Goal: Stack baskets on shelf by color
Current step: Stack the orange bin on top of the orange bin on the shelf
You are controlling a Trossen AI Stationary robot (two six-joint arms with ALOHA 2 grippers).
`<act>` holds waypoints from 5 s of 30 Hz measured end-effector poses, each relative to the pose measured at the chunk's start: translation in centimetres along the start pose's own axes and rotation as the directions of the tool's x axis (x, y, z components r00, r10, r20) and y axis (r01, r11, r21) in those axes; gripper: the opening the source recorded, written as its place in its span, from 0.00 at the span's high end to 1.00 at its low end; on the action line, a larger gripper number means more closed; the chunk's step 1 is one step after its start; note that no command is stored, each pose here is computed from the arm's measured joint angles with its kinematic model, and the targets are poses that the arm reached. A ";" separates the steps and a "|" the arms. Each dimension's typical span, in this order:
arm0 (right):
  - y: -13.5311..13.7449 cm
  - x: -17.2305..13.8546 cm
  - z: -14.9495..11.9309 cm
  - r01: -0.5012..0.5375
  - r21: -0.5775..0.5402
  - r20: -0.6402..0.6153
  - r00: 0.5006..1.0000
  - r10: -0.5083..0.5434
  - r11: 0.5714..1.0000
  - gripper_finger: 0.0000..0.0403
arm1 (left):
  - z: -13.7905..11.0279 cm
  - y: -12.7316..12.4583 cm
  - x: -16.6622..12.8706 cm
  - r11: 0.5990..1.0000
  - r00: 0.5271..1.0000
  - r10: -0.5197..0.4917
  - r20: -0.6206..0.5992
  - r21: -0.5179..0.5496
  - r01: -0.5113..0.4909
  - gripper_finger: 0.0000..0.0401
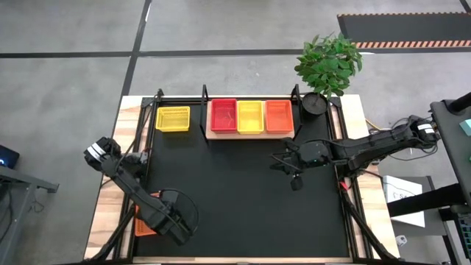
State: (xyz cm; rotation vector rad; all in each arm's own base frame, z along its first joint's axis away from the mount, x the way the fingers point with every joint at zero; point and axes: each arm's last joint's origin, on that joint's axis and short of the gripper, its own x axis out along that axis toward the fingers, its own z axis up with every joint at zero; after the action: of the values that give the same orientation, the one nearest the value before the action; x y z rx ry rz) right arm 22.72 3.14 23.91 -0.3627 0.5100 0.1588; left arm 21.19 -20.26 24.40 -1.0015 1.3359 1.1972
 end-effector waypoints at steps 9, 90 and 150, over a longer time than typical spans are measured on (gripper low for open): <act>0.0 0.0 -0.1 -0.001 -0.001 -0.005 1.000 0.001 1.000 0.98 | 0.2 0.2 1.0 1.000 1.000 0.018 0.004 0.002 -0.018 0.72; -0.2 0.3 5.5 -0.403 -0.125 0.348 0.838 0.420 0.907 0.56 | 5.2 -10.8 -5.1 -0.012 0.548 -0.833 -0.076 0.993 0.120 1.00; -0.6 9.4 7.7 -0.564 -0.112 -0.109 0.826 0.554 0.818 0.98 | 8.4 -9.0 -6.7 -0.033 0.461 -0.877 0.134 0.941 -0.336 0.59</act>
State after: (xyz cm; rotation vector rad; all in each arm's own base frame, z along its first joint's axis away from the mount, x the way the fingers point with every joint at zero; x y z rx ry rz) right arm 34.42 6.03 25.57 -0.3474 0.6706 0.7631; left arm 32.12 -13.68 30.20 0.4285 0.5905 -0.1106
